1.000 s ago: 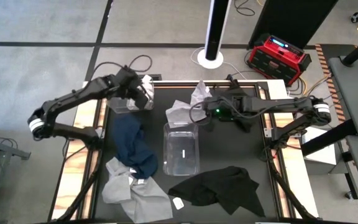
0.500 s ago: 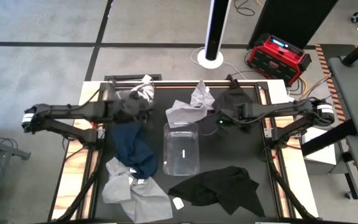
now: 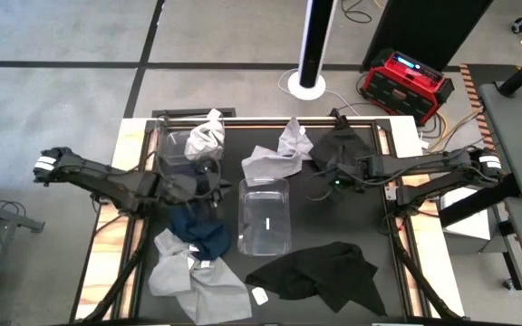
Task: Sort towels by color in basket
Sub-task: Put the blue towel into the bottom transparent bin
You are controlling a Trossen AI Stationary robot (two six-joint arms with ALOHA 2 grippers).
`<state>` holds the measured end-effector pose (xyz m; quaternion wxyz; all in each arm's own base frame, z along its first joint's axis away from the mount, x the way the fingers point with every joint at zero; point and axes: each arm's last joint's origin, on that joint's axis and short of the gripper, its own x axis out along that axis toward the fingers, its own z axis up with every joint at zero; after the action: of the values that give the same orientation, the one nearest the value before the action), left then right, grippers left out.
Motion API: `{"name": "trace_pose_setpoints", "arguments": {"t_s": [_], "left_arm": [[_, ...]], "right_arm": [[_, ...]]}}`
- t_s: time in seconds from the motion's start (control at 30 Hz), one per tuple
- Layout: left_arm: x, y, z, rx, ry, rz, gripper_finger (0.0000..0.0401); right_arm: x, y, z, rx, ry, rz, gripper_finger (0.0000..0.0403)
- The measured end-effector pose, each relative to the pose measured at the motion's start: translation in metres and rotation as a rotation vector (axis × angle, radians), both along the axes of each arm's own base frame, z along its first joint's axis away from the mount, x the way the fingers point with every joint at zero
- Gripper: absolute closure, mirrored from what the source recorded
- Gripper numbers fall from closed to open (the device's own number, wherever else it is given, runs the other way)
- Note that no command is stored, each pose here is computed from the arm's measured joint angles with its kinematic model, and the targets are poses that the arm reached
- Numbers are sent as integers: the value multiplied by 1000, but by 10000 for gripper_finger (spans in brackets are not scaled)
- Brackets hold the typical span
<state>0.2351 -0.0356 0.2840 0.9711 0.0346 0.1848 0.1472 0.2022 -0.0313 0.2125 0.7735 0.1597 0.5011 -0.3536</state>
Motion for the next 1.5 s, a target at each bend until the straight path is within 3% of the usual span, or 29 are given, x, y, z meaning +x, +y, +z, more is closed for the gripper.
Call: {"name": "trace_pose_setpoints", "arguments": {"t_s": [0.3,0.53,0.83,1.03,1.23,1.5], "left_arm": [[-5,-1,-26,-34,28,1,401],[-2,-2,-25,-35,31,2,401],[-4,-1,-21,-117,60,44,401],[-16,-1,-26,-323,219,169,401],[-36,2,-30,-520,379,427,401],[-44,5,-36,-597,408,581,395]], "right_arm": [[-4,9,5,-5,-32,35,390],[-3,9,5,-33,-30,27,390],[-3,7,5,-85,-28,11,390],[-1,7,6,-99,-61,-10,390],[2,6,7,-109,-79,12,390],[4,6,8,-116,-87,40,383]]}}
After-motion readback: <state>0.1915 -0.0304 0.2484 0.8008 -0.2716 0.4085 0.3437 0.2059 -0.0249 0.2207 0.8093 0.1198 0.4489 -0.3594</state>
